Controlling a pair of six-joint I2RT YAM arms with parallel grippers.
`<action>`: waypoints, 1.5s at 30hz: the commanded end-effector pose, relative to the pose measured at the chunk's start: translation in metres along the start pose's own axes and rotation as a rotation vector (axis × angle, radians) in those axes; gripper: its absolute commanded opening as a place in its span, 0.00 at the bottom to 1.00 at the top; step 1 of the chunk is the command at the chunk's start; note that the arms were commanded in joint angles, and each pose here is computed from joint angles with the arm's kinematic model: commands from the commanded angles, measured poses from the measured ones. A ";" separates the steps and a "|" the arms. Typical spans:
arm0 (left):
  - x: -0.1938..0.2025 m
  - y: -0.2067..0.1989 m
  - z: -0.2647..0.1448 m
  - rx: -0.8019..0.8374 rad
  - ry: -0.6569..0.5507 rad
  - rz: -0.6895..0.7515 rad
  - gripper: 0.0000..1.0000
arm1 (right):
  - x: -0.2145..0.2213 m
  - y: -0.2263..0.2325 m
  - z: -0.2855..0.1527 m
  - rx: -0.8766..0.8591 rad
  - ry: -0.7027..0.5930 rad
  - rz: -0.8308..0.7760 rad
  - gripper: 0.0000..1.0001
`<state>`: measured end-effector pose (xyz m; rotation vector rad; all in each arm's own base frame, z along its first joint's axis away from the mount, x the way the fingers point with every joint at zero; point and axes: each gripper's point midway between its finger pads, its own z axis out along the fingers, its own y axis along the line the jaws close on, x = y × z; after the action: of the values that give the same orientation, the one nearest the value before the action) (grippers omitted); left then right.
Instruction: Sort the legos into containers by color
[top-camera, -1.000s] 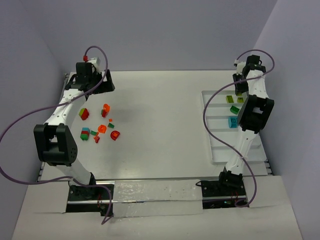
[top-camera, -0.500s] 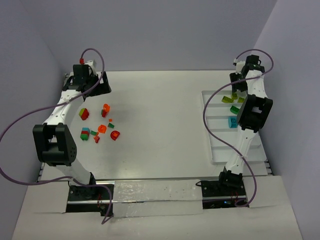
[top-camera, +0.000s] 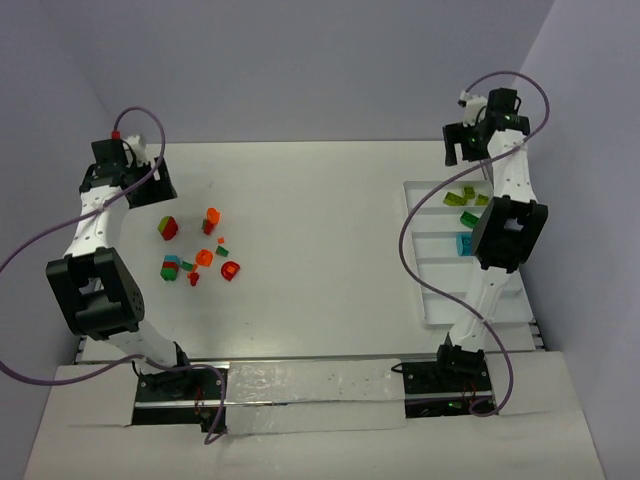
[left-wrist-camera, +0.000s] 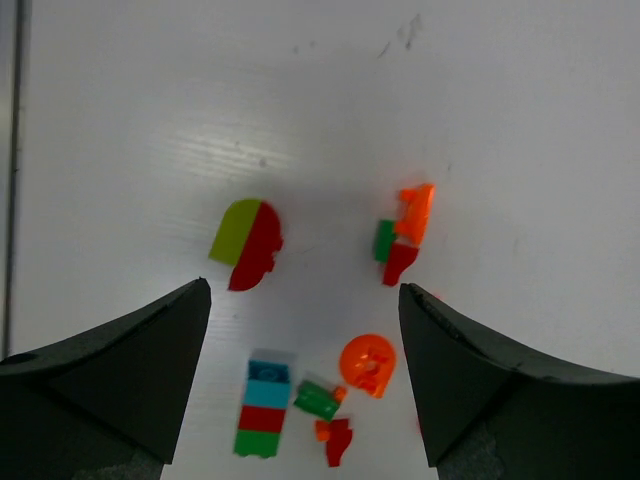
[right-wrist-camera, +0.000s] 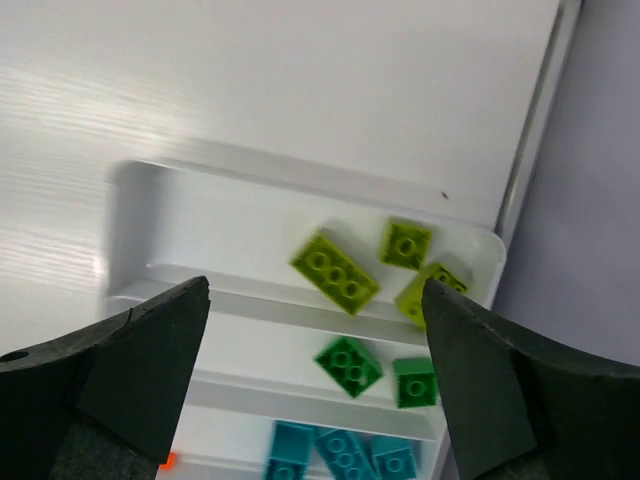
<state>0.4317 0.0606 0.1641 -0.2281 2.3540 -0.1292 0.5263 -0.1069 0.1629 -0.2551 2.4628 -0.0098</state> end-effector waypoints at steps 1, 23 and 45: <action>0.012 0.018 -0.021 -0.030 0.034 0.153 0.82 | -0.067 0.072 -0.065 -0.087 -0.210 -0.081 0.95; 0.040 0.043 0.044 0.060 0.257 0.227 0.75 | -0.058 0.178 -0.085 -0.296 -0.201 -0.134 0.99; 0.080 0.052 0.090 -0.104 0.320 0.237 0.63 | -0.066 0.213 -0.104 -0.378 -0.217 -0.168 1.00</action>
<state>0.4344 0.0865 0.0447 0.0502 2.6833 0.0176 0.4818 0.0938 0.2277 -0.5598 2.3055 0.3794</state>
